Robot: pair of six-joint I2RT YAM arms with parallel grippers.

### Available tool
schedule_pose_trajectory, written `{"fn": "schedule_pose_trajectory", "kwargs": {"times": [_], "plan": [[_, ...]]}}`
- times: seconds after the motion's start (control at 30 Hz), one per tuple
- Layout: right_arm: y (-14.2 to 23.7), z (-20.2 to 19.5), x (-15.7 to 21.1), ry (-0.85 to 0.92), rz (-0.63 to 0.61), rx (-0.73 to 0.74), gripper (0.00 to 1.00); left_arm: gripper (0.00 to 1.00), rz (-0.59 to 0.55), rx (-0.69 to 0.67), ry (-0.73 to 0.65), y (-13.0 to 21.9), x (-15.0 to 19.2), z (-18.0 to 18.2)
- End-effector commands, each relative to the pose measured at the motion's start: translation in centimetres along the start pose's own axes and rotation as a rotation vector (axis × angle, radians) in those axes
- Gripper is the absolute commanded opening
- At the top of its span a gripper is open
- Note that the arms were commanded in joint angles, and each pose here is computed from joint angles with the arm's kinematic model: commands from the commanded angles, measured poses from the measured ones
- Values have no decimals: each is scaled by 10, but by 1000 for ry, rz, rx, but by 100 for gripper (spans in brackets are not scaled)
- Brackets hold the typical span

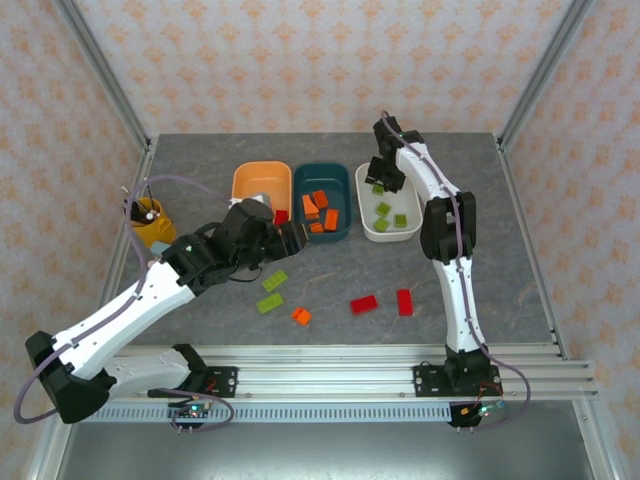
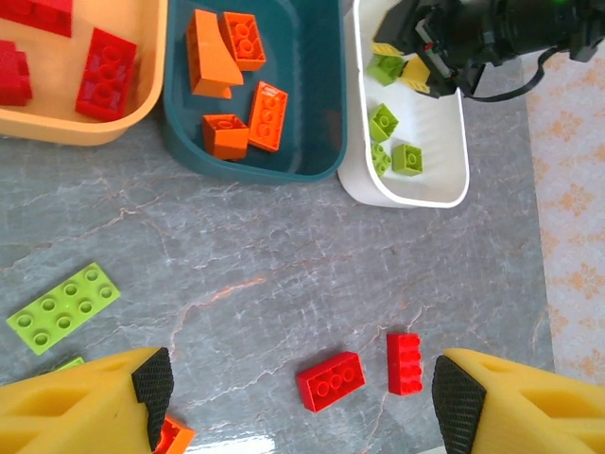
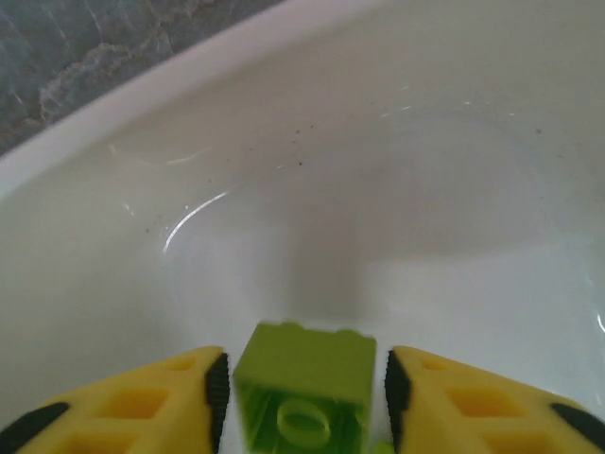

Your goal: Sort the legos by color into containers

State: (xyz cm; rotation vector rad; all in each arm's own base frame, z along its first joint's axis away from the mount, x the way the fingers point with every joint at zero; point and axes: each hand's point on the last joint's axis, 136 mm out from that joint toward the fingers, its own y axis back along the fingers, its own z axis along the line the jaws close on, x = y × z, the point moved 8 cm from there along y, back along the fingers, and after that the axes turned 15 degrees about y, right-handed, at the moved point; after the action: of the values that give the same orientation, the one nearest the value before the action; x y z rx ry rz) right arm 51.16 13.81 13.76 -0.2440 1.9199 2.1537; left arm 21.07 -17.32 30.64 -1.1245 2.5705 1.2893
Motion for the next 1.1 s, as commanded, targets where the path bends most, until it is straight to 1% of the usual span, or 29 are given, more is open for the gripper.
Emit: {"fn": "schedule_pose_trajectory", "kwargs": {"times": [0.0,0.1,0.17,0.27,0.33,0.37,0.4,0.5,0.63,0.7,0.73,0.87,0.93,1.07], "plan": [[12,3,1,18,20,-9,58,76,22,32,-62,-3,2,-17],[39,5,-1,39,-25,-25,65,76,91,8,-126,-17,12,-21],[68,5,-1,49,-81,-24,66,78,148,-6,-186,-30,23,-23],[125,4,11,38,-191,-46,66,80,245,-37,-326,-52,47,-28],[159,1,34,20,-250,-63,66,80,323,-62,-427,-70,65,-31],[167,-2,46,10,-261,-67,66,80,353,-77,-462,-78,74,-32],[184,-5,63,0,-287,-77,66,80,387,-87,-536,-86,83,-33],[210,-15,118,-39,-312,-107,67,80,478,-120,-681,-110,111,-39],[239,-35,191,-94,-339,-167,70,82,526,-198,-852,-139,138,-44],[252,-45,222,-124,-347,-196,72,84,542,-221,-919,-148,148,-45],[257,-51,237,-140,-349,-204,73,85,567,-253,-957,-161,157,-41],[271,-72,280,-183,-362,-195,76,86,599,-328,-1056,-182,173,-34],[278,-80,297,-200,-379,-194,76,86,609,-342,-1063,-191,177,-29],[286,-89,313,-232,-391,-188,76,86,648,-349,-1062,-202,185,-23]]}}
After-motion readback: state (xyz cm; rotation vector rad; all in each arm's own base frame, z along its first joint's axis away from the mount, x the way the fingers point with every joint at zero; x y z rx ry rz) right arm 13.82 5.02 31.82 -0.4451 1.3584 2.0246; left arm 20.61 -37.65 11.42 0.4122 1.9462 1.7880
